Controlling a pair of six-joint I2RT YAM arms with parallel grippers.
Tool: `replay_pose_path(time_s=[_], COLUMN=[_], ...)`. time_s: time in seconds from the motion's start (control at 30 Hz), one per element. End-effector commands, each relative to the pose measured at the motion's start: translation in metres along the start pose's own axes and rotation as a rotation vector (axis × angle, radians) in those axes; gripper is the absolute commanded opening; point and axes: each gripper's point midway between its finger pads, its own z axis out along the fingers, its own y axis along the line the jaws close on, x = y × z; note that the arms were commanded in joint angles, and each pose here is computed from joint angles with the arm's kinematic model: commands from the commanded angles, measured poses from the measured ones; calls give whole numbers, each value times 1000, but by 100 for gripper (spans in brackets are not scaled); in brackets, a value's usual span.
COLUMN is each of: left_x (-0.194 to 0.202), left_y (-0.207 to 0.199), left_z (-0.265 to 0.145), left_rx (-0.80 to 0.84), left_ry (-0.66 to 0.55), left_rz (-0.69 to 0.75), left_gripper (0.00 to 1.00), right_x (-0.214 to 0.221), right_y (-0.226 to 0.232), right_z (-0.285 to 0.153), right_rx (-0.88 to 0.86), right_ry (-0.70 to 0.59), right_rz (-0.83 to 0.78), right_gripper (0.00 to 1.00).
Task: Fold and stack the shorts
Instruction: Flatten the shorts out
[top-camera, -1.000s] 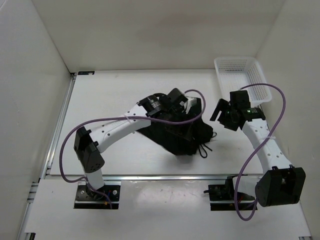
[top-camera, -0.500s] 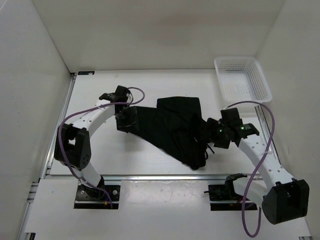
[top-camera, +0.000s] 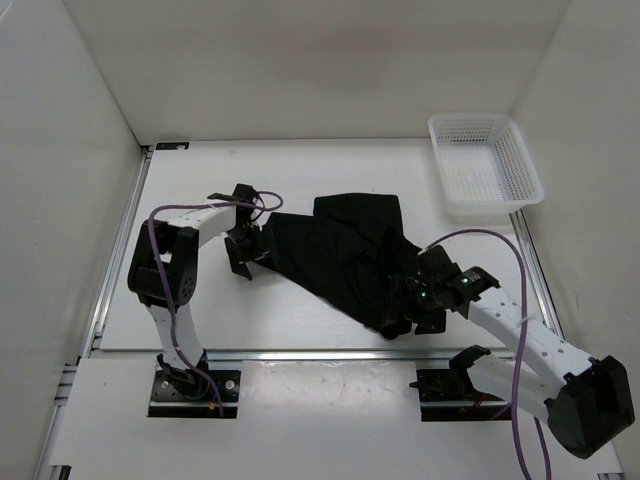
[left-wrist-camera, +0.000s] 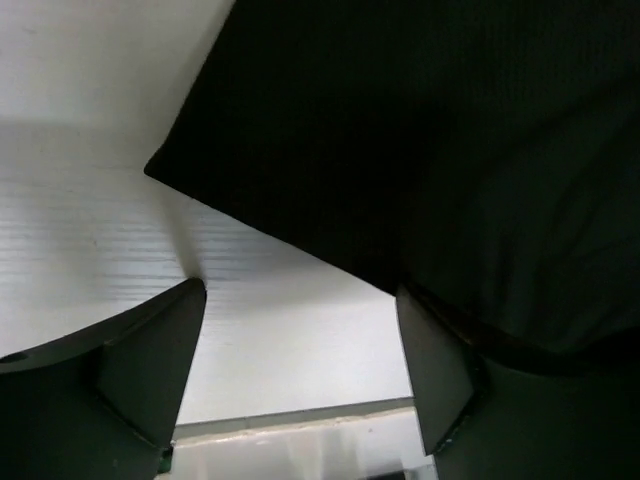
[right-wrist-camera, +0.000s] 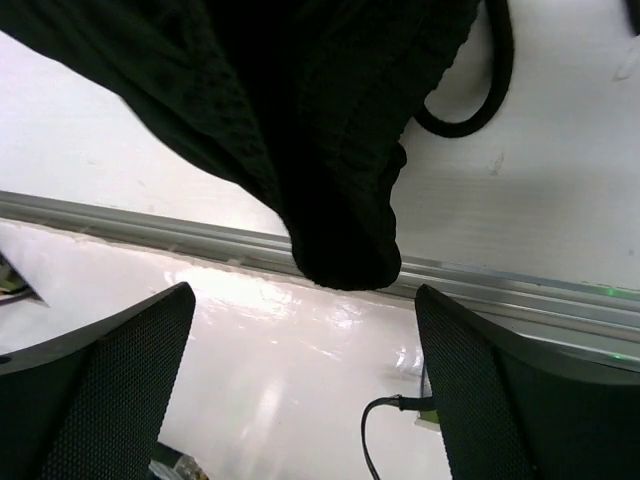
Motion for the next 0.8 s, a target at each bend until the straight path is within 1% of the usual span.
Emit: replay_pose_path(time_s=[0.0,0.03,0.07,0.1,0.13,0.17,0.2,0.23,0.27,0.3,0.37,0.4,0.47,0.5,0.53,0.57,0.6,0.63,0.67,0.7,0.73,0.77], left_x=[-25,-29,-28,-31,-36,-36,-41,-48,-54,-57,-73,-83,-109,-117,-128,-148,-151,-158,-174,-178,-175,-176], left_y=[-9,-11,-9,-12,-13,-10,-14,-13,-13,-12,-22,-25,-39,-47,-48,-54,-53,-52,-49,-46,-47,-44], left_z=[3,3,8,6,3,7,4,2,-1,-4,-16,-27,-60,-76,-89,-123,-142,-162,-200,-222,-254,-278], left_rx=[11,14,6,12,11,-4,4,8,23,23,69,94,160,183,195,235,240,254,285,301,346,364], left_ry=[-57,-62,-49,-59,-75,-72,-84,-95,-103,-106,-138,-166,-233,-270,-299,-376,-395,-432,-516,-560,-614,-668], left_rz=[-8,-7,-10,-8,-6,-8,-6,-16,-28,-37,-56,-63,-96,-87,-95,-106,-116,-123,-136,-143,-144,-145], left_gripper=[86,77,73,68,55,46,33,11,10,10,10,10,10,10,10,10,10,10,10,10,10,10], right_x=[6,2,1,-5,-8,-15,-23,-31,-37,-52,-73,-98,-134,-170,-196,-217,-238,-281,-295,-307,-330,-335], right_y=[-3,0,-3,-3,0,4,12,13,15,24,28,41,42,63,63,71,78,96,104,117,133,141], right_z=[15,19,24,25,26,26,22,19,17,9,4,-10,-22,-43,-60,-77,-97,-142,-165,-187,-231,-249], right_rx=[33,33,54,64,60,56,43,55,59,43,32,7,19,-22,-27,-42,-48,-73,-92,-138,-189,-217], right_ry=[37,22,30,17,11,-9,-24,-59,-74,-117,-158,-226,-278,-342,-391,-436,-486,-609,-650,-690,-799,-837], right_rz=[-6,-20,-16,-17,-19,-31,-35,-49,-50,-59,-65,-97,-89,-133,-119,-137,-153,-176,-187,-200,-219,-245], right_gripper=[93,90,79,71,62,38,28,19,6,0,0,0,0,0,0,0,0,0,0,0,0,0])
